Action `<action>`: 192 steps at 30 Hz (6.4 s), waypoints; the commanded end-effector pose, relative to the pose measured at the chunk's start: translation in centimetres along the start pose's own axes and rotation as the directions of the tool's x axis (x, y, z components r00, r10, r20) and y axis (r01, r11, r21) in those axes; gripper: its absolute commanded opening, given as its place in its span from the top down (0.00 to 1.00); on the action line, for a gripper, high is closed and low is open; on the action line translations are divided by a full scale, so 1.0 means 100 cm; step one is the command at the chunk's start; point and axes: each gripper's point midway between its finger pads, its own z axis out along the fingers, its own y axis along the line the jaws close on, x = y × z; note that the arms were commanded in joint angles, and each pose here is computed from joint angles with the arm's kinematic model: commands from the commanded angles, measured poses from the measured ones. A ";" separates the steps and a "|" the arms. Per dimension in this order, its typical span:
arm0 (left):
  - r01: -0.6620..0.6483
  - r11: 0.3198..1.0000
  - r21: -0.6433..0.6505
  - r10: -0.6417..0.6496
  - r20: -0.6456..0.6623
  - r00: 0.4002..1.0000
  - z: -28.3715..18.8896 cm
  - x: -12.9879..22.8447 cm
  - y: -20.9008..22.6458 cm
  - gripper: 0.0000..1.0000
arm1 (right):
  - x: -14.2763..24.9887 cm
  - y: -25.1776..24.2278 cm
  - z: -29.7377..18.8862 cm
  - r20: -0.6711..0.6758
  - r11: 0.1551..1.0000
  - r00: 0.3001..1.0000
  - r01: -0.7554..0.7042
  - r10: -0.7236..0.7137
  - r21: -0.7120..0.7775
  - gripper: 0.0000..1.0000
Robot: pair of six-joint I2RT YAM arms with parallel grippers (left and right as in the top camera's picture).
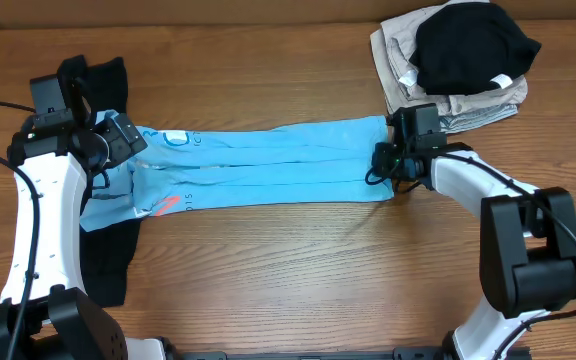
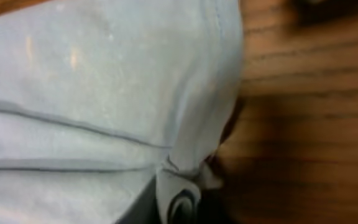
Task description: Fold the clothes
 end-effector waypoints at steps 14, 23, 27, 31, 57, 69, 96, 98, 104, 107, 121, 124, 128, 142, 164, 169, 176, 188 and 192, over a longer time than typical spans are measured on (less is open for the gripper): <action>-0.060 0.998 0.011 0.060 0.001 0.998 -0.006 -0.002 -0.004 0.00 | 0.033 -0.116 -0.103 -0.114 0.895 0.892 -0.420 0.438 0.151 0.96; -0.076 0.997 0.011 0.076 0.001 0.997 -0.006 -0.002 -0.004 0.00 | 0.013 -0.130 -0.147 -0.060 0.897 0.896 -0.436 0.441 0.072 0.96; -0.077 0.997 0.011 0.077 0.001 0.997 -0.006 -0.002 -0.004 0.00 | 0.010 -0.102 -0.140 -0.092 0.925 0.921 -0.376 0.379 0.053 0.96; -0.076 0.997 0.011 0.076 0.001 0.997 -0.006 -0.002 -0.004 0.00 | 0.008 -0.058 -0.127 -0.125 0.958 0.951 -0.286 0.284 0.004 0.96; -0.077 0.997 0.012 0.077 0.005 0.997 -0.006 -0.002 -0.005 0.00 | 0.014 0.149 -0.084 -0.031 0.966 0.995 0.087 -0.097 -0.244 0.54; -0.077 0.997 0.014 0.078 -0.005 0.997 -0.005 0.000 -0.005 0.00 | 0.003 0.089 -0.070 0.007 0.999 1.000 0.011 -0.011 0.039 0.41; -0.085 0.996 0.011 0.085 -0.001 0.996 -0.005 -0.001 -0.004 0.00 | 0.002 0.058 -0.021 0.020 0.978 0.991 -0.136 0.134 0.161 0.78; -0.085 0.996 0.010 0.085 -0.001 0.996 -0.005 -0.001 -0.004 0.00 | 0.004 0.056 -0.018 0.012 0.977 0.991 -0.136 0.135 0.167 0.82; -0.085 0.996 0.011 0.085 -0.001 0.996 -0.005 -0.001 -0.004 0.00 | 0.002 0.059 -0.014 0.015 0.979 0.991 -0.135 0.134 0.153 0.96; -0.085 0.996 0.011 0.085 -0.001 0.996 -0.005 -0.001 -0.004 0.00 | -0.004 0.072 -0.015 0.014 0.988 0.992 -0.127 0.127 0.091 0.96; -0.085 0.996 0.014 0.085 0.006 0.996 -0.005 -0.003 -0.005 0.00 | -0.041 0.169 -0.044 0.097 0.992 0.995 0.006 0.006 -0.123 0.96; -0.085 0.996 0.014 0.085 0.007 0.996 -0.005 -0.003 -0.005 0.00 | -0.038 0.180 -0.044 0.103 0.990 0.995 0.026 -0.012 -0.138 0.96; -0.085 0.996 0.015 0.085 0.010 0.996 -0.005 -0.003 -0.005 0.00 | -0.031 0.182 -0.043 0.079 0.990 0.997 0.032 -0.021 -0.135 0.26; -0.085 0.996 0.013 0.085 0.005 0.996 -0.005 -0.002 -0.005 0.00 | 0.036 0.147 -0.040 -0.123 0.995 0.992 -0.009 0.022 0.099 0.27; -0.085 0.996 0.013 0.085 0.004 0.996 -0.005 -0.002 -0.005 0.00 | 0.060 0.143 0.002 -0.176 0.985 0.984 0.045 -0.016 0.166 0.95; -0.085 0.996 0.013 0.085 0.004 0.996 -0.005 -0.002 -0.005 0.00 | 0.054 0.156 -0.009 -0.179 0.986 0.983 0.061 -0.033 0.155 0.96; -0.085 0.996 0.012 0.085 0.003 0.996 -0.005 -0.002 -0.005 0.00 | 0.050 0.197 -0.026 -0.176 0.991 0.980 0.106 -0.091 0.082 0.96; -0.085 0.996 0.013 0.085 -0.002 0.996 -0.005 -0.001 -0.005 0.00 | 0.059 0.207 -0.019 -0.198 0.993 0.975 0.112 -0.101 0.045 0.43; -0.096 0.995 0.041 0.097 -0.024 0.995 -0.005 0.005 -0.009 0.00 | 0.059 0.200 -0.025 -0.217 0.992 0.972 0.104 -0.087 0.067 0.02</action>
